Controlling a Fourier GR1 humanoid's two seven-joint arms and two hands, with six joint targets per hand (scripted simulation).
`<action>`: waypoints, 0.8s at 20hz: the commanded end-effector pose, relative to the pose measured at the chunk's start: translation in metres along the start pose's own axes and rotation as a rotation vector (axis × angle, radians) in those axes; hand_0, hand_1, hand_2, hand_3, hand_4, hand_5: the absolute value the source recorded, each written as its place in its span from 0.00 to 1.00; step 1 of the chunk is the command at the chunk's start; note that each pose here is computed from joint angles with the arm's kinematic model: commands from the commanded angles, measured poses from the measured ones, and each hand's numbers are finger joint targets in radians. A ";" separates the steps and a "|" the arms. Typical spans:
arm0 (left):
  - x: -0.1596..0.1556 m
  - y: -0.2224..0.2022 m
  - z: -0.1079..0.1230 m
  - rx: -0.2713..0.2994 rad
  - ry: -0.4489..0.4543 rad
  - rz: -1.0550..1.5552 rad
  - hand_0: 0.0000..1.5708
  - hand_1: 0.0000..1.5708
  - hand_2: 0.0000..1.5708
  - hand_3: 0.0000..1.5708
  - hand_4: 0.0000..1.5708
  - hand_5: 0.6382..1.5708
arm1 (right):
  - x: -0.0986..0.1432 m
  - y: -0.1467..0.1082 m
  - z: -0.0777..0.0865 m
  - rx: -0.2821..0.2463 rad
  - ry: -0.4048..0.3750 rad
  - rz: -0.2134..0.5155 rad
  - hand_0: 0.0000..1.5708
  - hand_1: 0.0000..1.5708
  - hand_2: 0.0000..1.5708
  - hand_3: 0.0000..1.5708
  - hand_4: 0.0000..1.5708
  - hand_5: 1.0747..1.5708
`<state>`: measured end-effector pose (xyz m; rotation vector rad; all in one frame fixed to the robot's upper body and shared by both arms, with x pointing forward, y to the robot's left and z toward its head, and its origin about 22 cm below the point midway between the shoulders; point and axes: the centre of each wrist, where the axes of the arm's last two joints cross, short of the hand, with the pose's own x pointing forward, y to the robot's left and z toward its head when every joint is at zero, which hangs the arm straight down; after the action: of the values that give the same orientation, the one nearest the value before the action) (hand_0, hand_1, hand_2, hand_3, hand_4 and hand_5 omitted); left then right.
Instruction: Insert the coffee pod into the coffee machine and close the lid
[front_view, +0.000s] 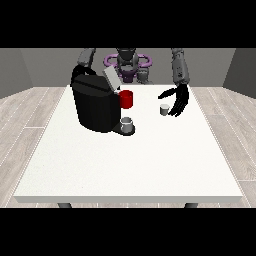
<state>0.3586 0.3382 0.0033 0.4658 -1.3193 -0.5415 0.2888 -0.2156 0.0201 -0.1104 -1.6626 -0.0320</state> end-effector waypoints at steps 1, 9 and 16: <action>-0.014 0.000 0.002 -0.005 0.010 -0.108 0.37 0.37 0.46 0.30 0.00 1.00 | 0.004 0.018 0.004 0.022 -0.010 0.004 0.00 0.00 0.00 0.00 0.30 1.00; 0.002 -0.020 -0.011 0.056 -0.040 -0.197 0.44 0.44 0.53 0.38 0.00 1.00 | 0.006 0.004 -0.008 0.008 -0.011 0.005 0.00 0.00 0.00 0.00 0.31 1.00; 0.001 0.011 -0.016 0.177 -0.043 -0.252 0.53 0.53 0.62 0.48 0.24 1.00 | 0.004 0.008 0.002 0.047 -0.033 -0.029 0.00 0.00 0.00 0.00 0.33 1.00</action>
<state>0.3697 0.3363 -0.0012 0.7098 -1.3777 -0.6564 0.2925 -0.2108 0.0231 -0.0807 -1.6950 -0.0363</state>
